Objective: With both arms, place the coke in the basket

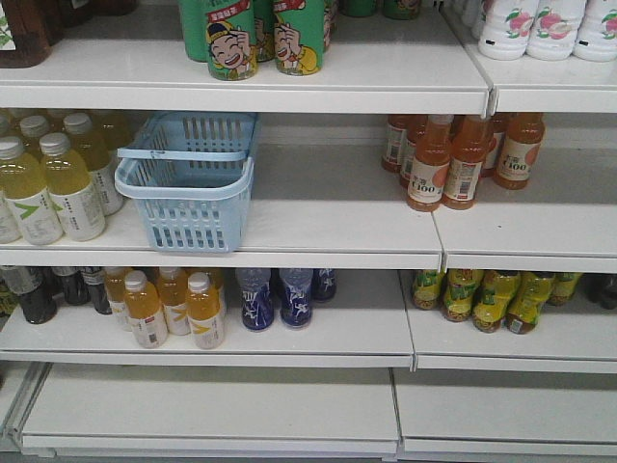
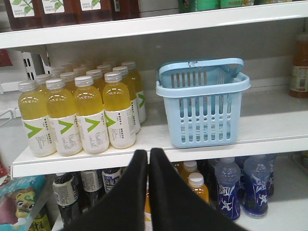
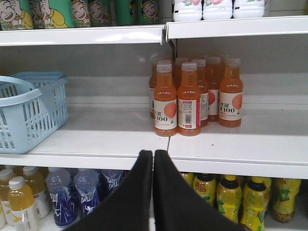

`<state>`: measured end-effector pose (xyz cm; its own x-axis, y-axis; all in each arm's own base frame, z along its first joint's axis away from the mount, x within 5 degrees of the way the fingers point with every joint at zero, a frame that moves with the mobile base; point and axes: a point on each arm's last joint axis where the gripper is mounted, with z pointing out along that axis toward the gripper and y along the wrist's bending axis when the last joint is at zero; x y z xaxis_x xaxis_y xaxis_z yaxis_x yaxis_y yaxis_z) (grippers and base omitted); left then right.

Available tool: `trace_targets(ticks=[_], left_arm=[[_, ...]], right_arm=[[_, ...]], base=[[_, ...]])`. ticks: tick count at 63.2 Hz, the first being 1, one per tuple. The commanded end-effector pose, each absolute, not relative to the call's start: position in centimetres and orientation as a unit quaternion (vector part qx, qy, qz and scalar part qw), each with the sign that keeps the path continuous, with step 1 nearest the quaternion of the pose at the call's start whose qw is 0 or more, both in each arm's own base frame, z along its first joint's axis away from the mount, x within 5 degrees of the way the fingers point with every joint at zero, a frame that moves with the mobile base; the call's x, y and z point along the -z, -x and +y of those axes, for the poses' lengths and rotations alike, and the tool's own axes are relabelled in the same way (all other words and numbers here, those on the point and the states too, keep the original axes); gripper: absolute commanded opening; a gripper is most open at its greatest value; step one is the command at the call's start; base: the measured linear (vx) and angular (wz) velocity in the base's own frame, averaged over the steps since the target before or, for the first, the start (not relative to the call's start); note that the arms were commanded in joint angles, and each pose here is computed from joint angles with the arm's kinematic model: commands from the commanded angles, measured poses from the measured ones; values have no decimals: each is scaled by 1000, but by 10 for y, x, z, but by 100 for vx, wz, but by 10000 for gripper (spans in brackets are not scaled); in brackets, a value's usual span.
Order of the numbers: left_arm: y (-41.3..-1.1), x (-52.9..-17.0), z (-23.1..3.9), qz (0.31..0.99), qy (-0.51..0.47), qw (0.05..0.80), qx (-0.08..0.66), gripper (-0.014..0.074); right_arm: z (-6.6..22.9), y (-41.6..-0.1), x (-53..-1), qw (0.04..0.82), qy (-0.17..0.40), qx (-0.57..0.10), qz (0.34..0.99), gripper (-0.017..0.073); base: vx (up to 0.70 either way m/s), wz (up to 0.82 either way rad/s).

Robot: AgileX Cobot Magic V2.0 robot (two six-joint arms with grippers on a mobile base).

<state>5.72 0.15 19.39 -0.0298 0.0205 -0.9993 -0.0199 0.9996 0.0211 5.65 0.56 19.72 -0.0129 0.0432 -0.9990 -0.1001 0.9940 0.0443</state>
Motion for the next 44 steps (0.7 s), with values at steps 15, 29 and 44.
trace_targets(ticks=[15,29,44], left_arm=[[-56,-203,1,682,-2,731,-10,-6],[-56,-203,1,682,-2,731,-10,-6],[-56,-203,1,682,-2,731,-10,-6]], right_arm=[[6,-55,-201,732,23,-50,679,-10],[6,-55,-201,732,23,-50,679,-10],[6,-55,-201,732,23,-50,679,-10]], base=[[6,0],[0,-1],[0,0]])
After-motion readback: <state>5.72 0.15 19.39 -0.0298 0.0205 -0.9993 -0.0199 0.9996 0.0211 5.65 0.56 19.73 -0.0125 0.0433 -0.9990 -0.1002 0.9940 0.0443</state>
